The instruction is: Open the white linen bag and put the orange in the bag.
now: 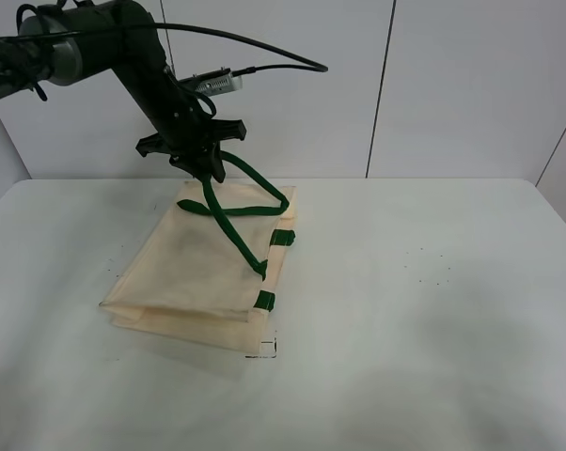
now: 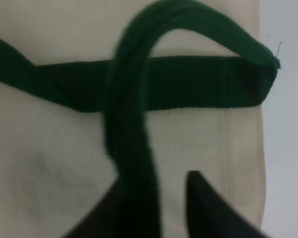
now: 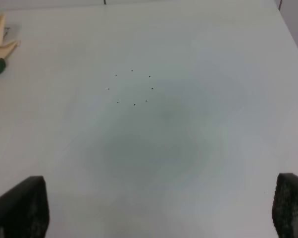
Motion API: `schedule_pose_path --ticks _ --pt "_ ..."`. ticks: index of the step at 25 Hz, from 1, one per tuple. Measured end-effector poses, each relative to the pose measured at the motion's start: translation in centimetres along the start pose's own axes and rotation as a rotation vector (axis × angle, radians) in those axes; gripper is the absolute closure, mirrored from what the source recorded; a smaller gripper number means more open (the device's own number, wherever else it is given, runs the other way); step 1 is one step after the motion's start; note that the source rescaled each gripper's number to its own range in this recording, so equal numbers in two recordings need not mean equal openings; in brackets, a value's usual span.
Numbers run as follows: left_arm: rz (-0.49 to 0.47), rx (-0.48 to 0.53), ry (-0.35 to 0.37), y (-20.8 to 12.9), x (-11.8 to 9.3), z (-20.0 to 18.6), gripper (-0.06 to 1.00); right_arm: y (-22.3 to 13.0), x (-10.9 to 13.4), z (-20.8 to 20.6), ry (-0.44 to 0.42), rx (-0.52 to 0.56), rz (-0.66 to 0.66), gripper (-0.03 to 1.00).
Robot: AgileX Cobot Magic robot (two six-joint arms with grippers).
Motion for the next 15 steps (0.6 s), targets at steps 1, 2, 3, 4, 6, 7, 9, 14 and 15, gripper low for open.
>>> schedule_pose_path --ticks 1,2,3,4,6,7,9,14,15 --pt "-0.001 -0.009 -0.001 0.2 0.0 0.1 0.51 0.0 0.0 0.0 0.0 0.0 0.0 -0.03" --pt "0.001 -0.015 0.002 0.3 0.1 0.1 0.42 0.0 0.0 0.0 0.0 0.0 0.0 -0.03" --pt "0.006 -0.02 0.011 0.4 0.2 0.1 0.32 0.0 0.0 0.0 0.0 0.0 0.0 -0.03" --pt "0.013 -0.026 0.031 0.5 0.6 0.1 0.26 0.0 0.0 0.0 0.0 0.0 0.0 -0.03" --pt "0.04 -0.032 0.099 0.7 1.8 0.0 0.2 0.0 0.0 0.0 0.0 0.0 0.0 -0.03" --pt "0.049 -0.035 0.148 0.8 2.7 -0.1 0.18 0.0 0.0 0.0 0.0 0.0 0.0 -0.03" --pt "0.054 -0.033 0.233 0.8 4.3 -0.4 0.17 0.0 0.0 0.0 0.0 0.0 0.0 -0.03" --pt "0.003 -0.038 0.266 1.0 6.6 -1.0 0.16 0.0 0.0 0.0 0.0 0.0 0.0 -0.03" --pt "-0.01 -0.039 0.267 1.1 7.2 -1.1 0.16 0.0 0.0 0.0 0.0 0.0 0.0 -0.03"
Point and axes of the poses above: a point on each arm's last joint axis where the gripper is mounted, z pointing out along that axis toward the gripper, x along the wrist's bending axis when the last joint is at zero, y = z × x, the point moved 10 cm from there along z, pointing out along that axis toward the gripper, and after that the axes turned 1 degree about -z, right-handed, at the moved point
